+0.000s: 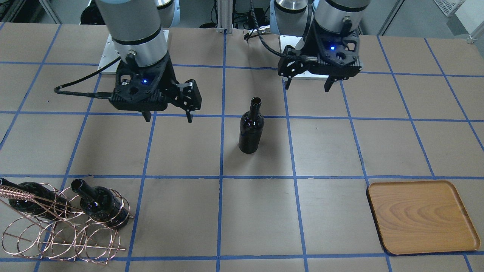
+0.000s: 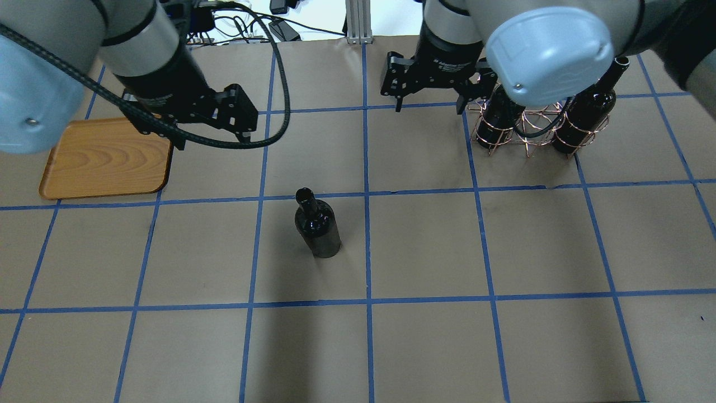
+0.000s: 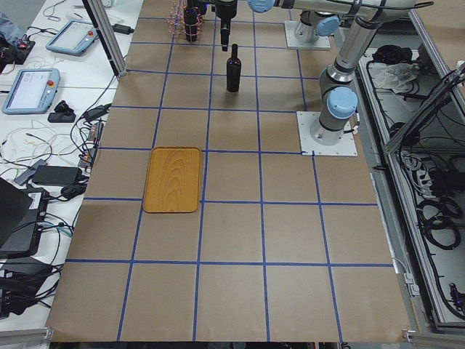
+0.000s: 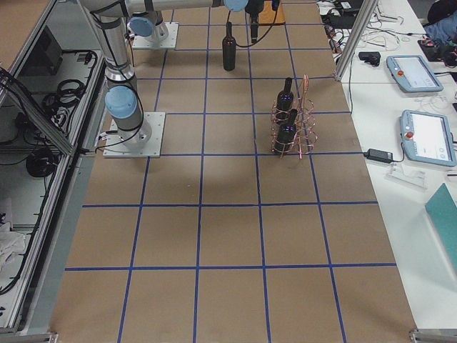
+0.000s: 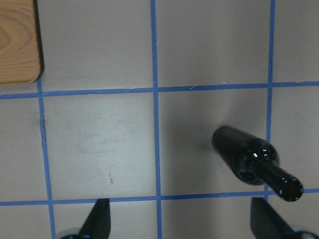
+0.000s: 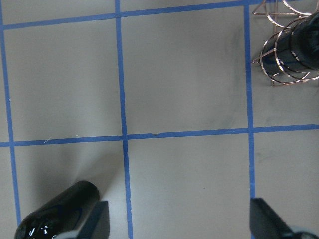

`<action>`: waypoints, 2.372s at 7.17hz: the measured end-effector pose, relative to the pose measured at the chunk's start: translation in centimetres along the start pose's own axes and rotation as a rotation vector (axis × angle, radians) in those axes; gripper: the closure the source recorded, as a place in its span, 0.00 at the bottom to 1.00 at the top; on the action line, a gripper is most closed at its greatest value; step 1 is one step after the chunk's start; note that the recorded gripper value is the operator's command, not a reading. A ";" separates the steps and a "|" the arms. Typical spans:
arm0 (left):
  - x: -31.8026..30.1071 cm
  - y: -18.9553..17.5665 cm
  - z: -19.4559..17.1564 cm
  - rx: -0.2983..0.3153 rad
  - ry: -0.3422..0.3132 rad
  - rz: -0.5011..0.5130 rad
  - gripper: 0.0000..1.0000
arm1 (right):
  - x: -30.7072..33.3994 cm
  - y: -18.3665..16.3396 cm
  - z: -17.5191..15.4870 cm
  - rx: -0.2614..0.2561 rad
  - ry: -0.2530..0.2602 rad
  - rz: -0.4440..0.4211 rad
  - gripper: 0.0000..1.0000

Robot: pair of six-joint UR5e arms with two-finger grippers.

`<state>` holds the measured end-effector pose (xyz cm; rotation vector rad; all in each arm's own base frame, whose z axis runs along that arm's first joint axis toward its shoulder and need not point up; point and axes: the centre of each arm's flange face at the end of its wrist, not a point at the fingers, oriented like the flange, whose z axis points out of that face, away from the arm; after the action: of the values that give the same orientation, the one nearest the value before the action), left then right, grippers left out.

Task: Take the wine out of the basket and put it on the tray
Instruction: 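Reach the left gripper down and grasp the standing bottle's neck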

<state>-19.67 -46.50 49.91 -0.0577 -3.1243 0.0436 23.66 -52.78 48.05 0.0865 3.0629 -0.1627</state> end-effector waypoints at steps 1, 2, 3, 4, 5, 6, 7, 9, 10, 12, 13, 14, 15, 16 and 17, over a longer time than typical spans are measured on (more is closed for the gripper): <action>2.7 0.1 1.6 0.007 0.004 0.004 0.00 | 1.7 -0.7 -0.3 0.006 0.002 0.008 0.00; 4.7 0.3 3.8 0.002 0.004 0.015 0.00 | 2.7 -0.9 -0.7 0.009 0.011 0.008 0.00; 5.8 0.5 6.0 -0.015 0.002 0.026 0.00 | 3.5 -0.6 -1.1 0.003 0.040 -0.034 0.00; 6.4 0.3 7.8 -0.018 0.004 0.030 0.00 | 4.3 -0.1 -1.8 -0.006 0.076 -0.108 0.00; 6.7 -0.1 8.9 -0.013 0.008 0.033 0.01 | 4.8 0.1 -2.1 -0.013 0.092 -0.156 0.00; 7.0 -0.2 9.7 -0.016 0.009 0.037 0.03 | 5.1 0.1 -2.1 -0.019 0.101 -0.173 0.00; 7.2 -0.3 10.1 -0.022 0.011 0.039 0.05 | 5.4 0.2 -2.0 -0.025 0.106 -0.176 0.00; 7.7 0.3 11.4 -0.059 0.040 0.029 0.06 | 5.5 0.2 -1.8 -0.032 0.111 -0.176 0.00; 7.7 0.6 11.7 -0.070 0.046 0.024 0.06 | 5.6 0.3 -1.7 -0.035 0.112 -0.176 0.00; 7.7 0.9 11.8 -0.075 0.047 0.021 0.29 | 5.7 0.5 -1.5 -0.055 0.115 -0.169 0.00; 7.7 0.8 12.0 -0.080 0.047 0.019 0.40 | 5.8 0.6 -1.4 -0.071 0.116 -0.164 0.00; 7.7 0.8 12.1 -0.082 0.048 0.018 0.59 | 5.9 0.7 -1.4 -0.080 0.114 -0.161 0.00; 7.7 0.9 12.1 -0.088 0.047 0.017 0.85 | 5.9 0.8 -1.4 -0.084 0.112 -0.157 0.00; 7.6 1.2 12.0 -0.100 0.044 0.015 0.85 | 5.9 0.8 -1.4 -0.085 0.110 -0.153 0.00; 7.6 1.6 11.8 -0.113 0.042 0.015 0.88 | 5.9 0.8 -1.4 -0.084 0.110 -0.152 0.00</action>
<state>-27.39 -44.99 38.16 -0.0823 -3.0815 -0.1317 17.75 -51.51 48.94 -0.1466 3.1802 -0.0386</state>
